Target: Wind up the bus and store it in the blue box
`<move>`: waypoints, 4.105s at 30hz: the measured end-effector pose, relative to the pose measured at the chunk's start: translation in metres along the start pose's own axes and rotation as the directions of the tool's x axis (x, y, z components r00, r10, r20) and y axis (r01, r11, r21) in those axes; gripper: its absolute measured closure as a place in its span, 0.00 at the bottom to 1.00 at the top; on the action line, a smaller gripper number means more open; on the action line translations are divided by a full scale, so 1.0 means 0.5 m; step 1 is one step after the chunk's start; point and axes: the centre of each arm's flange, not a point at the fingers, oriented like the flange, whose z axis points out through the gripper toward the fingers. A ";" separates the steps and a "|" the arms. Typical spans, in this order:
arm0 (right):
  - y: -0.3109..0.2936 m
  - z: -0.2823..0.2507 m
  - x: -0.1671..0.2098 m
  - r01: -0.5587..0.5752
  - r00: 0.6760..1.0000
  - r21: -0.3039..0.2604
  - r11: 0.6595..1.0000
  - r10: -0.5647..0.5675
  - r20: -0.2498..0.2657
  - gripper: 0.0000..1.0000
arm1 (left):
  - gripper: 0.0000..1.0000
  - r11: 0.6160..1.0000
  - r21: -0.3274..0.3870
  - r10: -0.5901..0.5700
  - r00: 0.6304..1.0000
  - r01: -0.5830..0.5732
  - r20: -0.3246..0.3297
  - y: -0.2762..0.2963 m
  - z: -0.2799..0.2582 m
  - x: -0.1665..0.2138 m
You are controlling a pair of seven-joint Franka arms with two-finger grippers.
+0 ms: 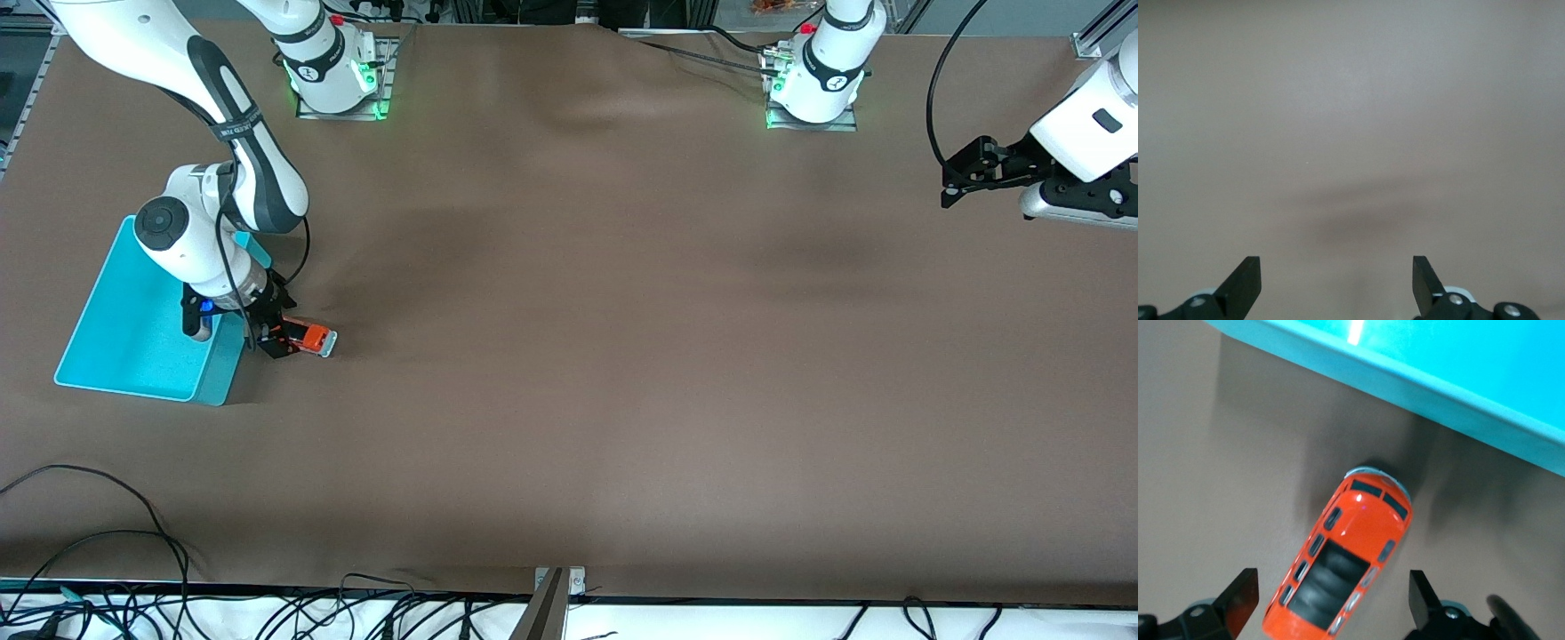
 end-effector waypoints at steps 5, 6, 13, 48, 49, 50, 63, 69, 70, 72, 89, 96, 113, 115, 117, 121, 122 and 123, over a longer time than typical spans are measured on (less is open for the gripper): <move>0.008 0.032 0.007 -0.003 1.000 -0.003 1.000 0.003 -0.002 0.00 | 0.00 1.000 0.000 0.000 1.000 0.000 0.000 0.000 0.001 0.000; 0.010 0.038 0.008 -0.003 1.000 -0.005 1.000 0.003 -0.002 0.00 | 0.00 1.000 0.000 0.000 1.000 0.000 0.000 0.000 0.001 0.000; 0.013 0.053 0.006 0.022 1.000 -0.009 1.000 -0.022 -0.012 0.02 | 0.00 1.000 0.000 0.003 1.000 -0.003 0.000 0.003 0.001 0.001; -0.067 -0.253 0.041 0.579 0.814 -0.066 0.813 -0.581 -0.011 0.45 | 0.00 1.000 -0.002 0.008 1.000 -0.008 0.012 0.008 0.014 0.010; -0.068 -0.262 0.049 0.605 0.795 -0.073 0.793 -0.607 -0.004 0.45 | 0.00 1.000 -0.002 0.008 1.000 -0.008 0.012 0.007 0.014 0.010; -0.068 -0.272 0.060 0.631 0.774 -0.080 0.771 -0.633 0.003 0.45 | 0.00 1.000 -0.002 0.008 1.000 -0.008 0.012 0.008 0.014 0.010; 0.045 -0.258 0.345 0.863 0.493 -0.181 0.471 -0.864 0.101 0.45 | 0.00 1.000 -0.002 0.006 1.000 -0.006 0.012 0.005 0.014 0.009; 0.077 -0.197 0.385 0.903 0.411 -0.215 0.372 -0.894 0.178 0.45 | 0.00 1.000 -0.002 -0.001 1.000 0.001 0.012 -0.003 0.014 0.009; 0.082 -0.179 0.389 0.907 0.399 -0.226 0.355 -0.895 0.197 0.45 | 0.00 1.000 -0.003 -0.002 1.000 0.002 0.012 -0.004 0.014 0.009; 0.089 -0.143 0.396 0.912 0.384 -0.242 0.331 -0.897 0.220 0.45 | 0.00 1.000 -0.003 -0.004 1.000 0.004 0.012 -0.006 0.014 0.009; 0.138 0.002 0.430 0.916 0.381 -0.246 0.316 -0.876 0.297 0.45 | 0.00 1.000 0.012 -0.022 1.000 0.022 0.005 -0.028 0.012 0.008; 0.141 0.028 0.430 0.918 0.377 -0.244 0.312 -0.878 0.294 0.45 | 0.00 0.999 0.013 -0.048 0.999 0.049 -0.020 -0.057 -0.006 0.007; 0.130 0.050 0.408 0.928 0.354 -0.230 0.294 -0.887 0.297 0.02 | 0.00 0.997 0.013 -0.071 0.997 0.071 -0.038 -0.082 -0.023 0.006; 0.124 0.047 0.404 0.930 0.350 -0.227 0.290 -0.890 0.294 0.00 | 0.00 0.997 0.013 -0.071 0.997 0.071 -0.036 -0.082 -0.021 0.007; 0.118 0.042 0.399 0.931 0.346 -0.225 0.287 -0.891 0.294 0.00 | 0.00 0.997 0.012 -0.071 0.997 0.071 -0.035 -0.082 -0.019 0.008; 0.104 0.015 0.396 0.931 0.345 -0.226 0.285 -0.889 0.301 0.00 | 0.00 0.997 0.012 -0.069 0.997 0.070 -0.033 -0.081 -0.018 0.010; 0.101 0.004 0.396 0.931 0.347 -0.228 0.286 -0.887 0.303 0.00 | 0.00 0.998 0.012 -0.069 0.997 0.069 -0.033 -0.081 -0.018 0.010; 0.098 -0.010 0.397 0.930 0.350 -0.230 0.288 -0.886 0.304 0.00 | 0.00 0.998 0.012 -0.068 0.997 0.069 -0.033 -0.080 -0.018 0.010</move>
